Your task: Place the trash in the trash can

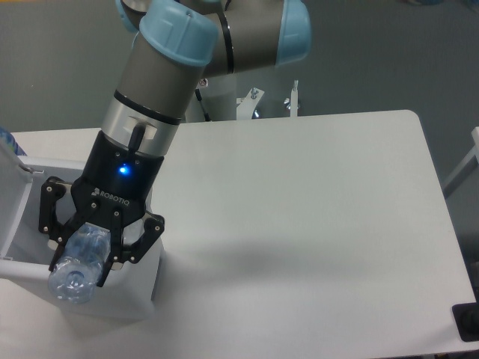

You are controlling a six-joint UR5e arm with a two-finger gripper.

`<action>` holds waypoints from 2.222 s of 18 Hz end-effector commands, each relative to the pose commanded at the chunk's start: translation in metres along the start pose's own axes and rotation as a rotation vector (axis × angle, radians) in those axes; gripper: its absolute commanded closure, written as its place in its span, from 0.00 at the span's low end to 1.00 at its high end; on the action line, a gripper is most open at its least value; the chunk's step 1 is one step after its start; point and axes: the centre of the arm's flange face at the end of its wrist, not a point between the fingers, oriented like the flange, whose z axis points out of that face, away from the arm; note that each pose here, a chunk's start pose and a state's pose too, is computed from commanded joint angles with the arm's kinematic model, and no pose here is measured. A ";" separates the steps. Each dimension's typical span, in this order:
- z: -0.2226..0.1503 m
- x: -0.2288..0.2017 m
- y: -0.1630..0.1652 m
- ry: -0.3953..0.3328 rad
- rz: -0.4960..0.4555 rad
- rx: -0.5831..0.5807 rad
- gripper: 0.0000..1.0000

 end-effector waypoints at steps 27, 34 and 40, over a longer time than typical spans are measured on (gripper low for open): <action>-0.069 -0.243 0.050 -0.306 0.018 -0.066 0.00; -0.065 -0.305 0.098 -0.467 0.147 -0.353 0.00; -0.058 -0.316 0.118 -0.448 0.351 -0.576 0.00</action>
